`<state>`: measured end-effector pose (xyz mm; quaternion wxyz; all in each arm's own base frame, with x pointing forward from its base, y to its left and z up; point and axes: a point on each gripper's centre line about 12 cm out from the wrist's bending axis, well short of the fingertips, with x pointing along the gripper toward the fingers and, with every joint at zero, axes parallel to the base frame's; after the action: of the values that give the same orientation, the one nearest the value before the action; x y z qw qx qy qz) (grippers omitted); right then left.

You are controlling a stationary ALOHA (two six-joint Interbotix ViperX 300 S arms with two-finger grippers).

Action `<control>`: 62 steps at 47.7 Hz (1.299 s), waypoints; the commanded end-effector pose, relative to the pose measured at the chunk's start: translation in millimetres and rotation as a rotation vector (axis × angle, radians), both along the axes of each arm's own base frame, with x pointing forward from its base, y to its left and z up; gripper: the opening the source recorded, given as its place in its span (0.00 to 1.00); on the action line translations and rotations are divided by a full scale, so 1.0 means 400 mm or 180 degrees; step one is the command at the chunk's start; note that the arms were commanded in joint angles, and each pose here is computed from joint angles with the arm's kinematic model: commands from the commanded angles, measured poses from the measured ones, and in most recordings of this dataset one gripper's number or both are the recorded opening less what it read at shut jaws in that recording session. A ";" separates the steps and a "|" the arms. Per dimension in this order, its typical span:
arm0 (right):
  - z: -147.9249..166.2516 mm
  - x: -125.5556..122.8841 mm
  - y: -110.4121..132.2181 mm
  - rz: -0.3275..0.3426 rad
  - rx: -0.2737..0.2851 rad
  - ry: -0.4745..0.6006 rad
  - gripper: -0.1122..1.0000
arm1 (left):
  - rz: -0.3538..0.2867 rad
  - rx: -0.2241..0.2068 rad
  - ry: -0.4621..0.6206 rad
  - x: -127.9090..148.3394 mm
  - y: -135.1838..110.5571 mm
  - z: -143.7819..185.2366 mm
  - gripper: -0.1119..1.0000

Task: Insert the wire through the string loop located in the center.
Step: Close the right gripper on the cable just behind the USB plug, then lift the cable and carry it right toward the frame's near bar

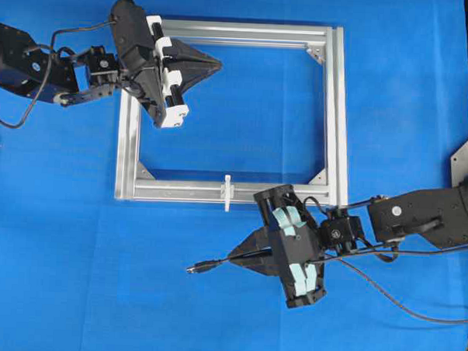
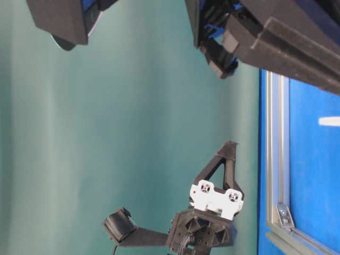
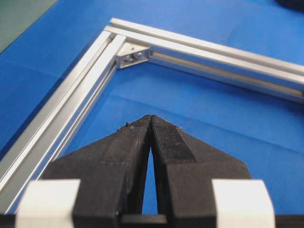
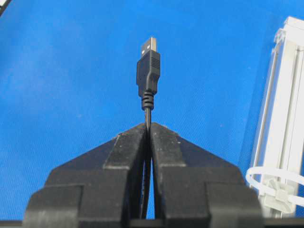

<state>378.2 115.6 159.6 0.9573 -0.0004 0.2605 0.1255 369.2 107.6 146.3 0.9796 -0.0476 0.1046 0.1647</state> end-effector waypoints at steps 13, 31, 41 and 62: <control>0.041 0.008 0.005 0.0003 0.0052 -0.0142 0.08 | -0.0020 0.0038 -0.0122 0.003 -0.003 0.034 0.10; 0.040 0.007 0.005 0.0003 0.0051 -0.0138 0.08 | -0.0020 0.0038 -0.0122 0.002 -0.003 0.034 0.10; 0.037 0.004 0.004 0.0000 0.0050 -0.0123 0.08 | -0.0020 0.0038 -0.0122 0.002 -0.003 0.034 0.10; 0.019 -0.118 -0.036 -0.0043 0.0056 0.0012 0.08 | -0.0020 0.0037 -0.0117 0.001 -0.004 0.033 0.10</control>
<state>338.9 102.9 154.6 0.9530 0.0047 0.2783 0.1198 368.2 106.6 144.9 0.9796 -0.0480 0.1069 0.1636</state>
